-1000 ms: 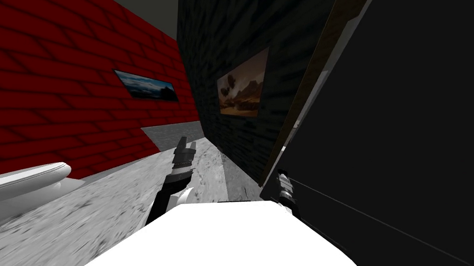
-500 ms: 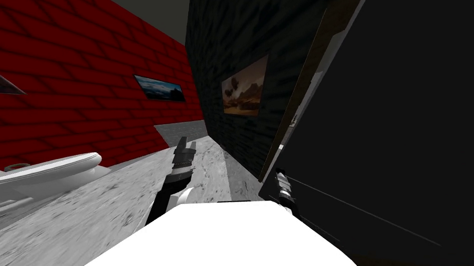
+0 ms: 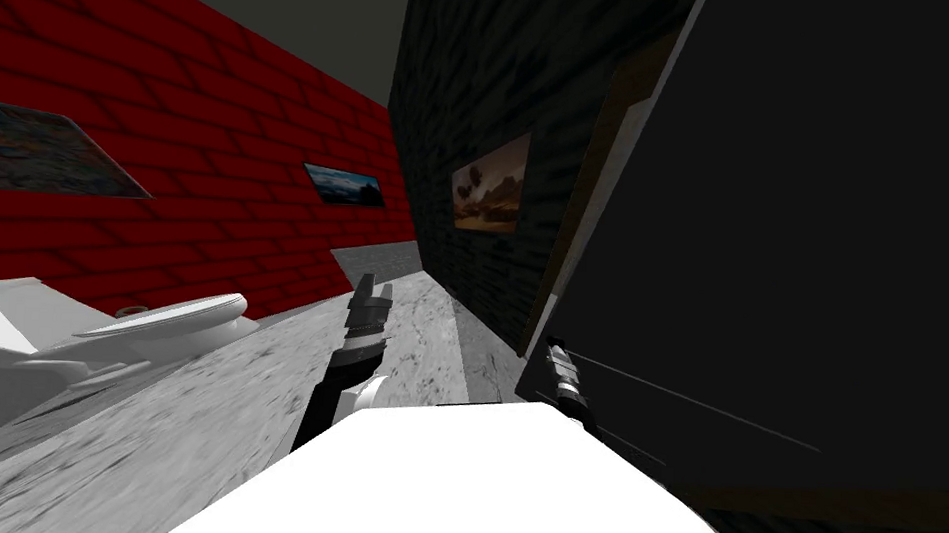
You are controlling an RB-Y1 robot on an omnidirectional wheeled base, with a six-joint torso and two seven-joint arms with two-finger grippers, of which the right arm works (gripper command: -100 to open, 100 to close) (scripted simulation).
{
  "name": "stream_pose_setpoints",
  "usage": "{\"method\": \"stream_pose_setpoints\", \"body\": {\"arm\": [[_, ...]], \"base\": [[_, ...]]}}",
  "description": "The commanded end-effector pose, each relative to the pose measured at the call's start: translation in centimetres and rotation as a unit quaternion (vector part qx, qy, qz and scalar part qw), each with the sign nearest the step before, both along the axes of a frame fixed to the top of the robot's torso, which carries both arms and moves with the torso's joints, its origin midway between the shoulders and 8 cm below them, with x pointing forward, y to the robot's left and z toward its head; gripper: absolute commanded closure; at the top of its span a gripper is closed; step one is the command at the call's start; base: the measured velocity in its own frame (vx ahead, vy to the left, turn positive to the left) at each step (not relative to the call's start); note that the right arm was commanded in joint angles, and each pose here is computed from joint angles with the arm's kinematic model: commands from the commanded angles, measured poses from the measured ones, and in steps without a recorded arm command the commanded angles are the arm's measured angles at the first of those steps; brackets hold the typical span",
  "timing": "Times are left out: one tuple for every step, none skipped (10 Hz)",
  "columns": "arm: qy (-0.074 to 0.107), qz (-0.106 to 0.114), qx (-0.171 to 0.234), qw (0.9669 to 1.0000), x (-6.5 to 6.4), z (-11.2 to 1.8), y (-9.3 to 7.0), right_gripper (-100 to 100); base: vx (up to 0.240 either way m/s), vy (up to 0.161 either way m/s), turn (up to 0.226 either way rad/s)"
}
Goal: Pull the door open
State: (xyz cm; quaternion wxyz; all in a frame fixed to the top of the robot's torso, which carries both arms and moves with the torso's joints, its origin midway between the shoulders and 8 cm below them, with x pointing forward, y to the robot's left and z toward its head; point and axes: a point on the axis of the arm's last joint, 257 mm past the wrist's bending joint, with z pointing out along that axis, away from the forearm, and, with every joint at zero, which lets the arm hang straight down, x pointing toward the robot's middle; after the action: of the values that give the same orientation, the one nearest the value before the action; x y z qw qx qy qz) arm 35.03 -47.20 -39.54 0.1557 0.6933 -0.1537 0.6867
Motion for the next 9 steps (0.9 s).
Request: {"method": "stream_pose_setpoints", "body": {"arm": [[-0.001,0.015,-0.001,0.9999,0.1,0.1,0.7,100],[-0.002,0.023,-0.001,0.9997,0.1,0.2,1.0,100],[-0.003,0.031,-0.001,0.9995,0.1,0.2,1.4,100],[-0.004,0.043,-0.001,0.9991,0.1,0.3,2.0,100],[-0.004,0.056,-0.001,0.9984,0.0,0.3,2.6,100],[-0.004,0.063,0.000,0.9980,0.0,0.3,3.0,100],[-0.005,0.072,0.000,0.9974,-0.1,0.4,3.4,100],[-0.005,0.080,0.001,0.9968,-0.1,0.4,3.8,100],[-0.002,0.076,0.000,0.9971,0.0,0.2,3.7,100]], "base": [[-0.175,-0.005,0.080],[-0.291,-0.003,0.100],[-0.281,-0.022,0.070],[-0.236,-0.011,0.091],[-0.247,-0.025,0.097],[-0.256,-0.007,0.071],[-0.243,-0.013,0.061],[-0.221,-0.022,0.061],[-0.095,-0.003,0.023]]}}
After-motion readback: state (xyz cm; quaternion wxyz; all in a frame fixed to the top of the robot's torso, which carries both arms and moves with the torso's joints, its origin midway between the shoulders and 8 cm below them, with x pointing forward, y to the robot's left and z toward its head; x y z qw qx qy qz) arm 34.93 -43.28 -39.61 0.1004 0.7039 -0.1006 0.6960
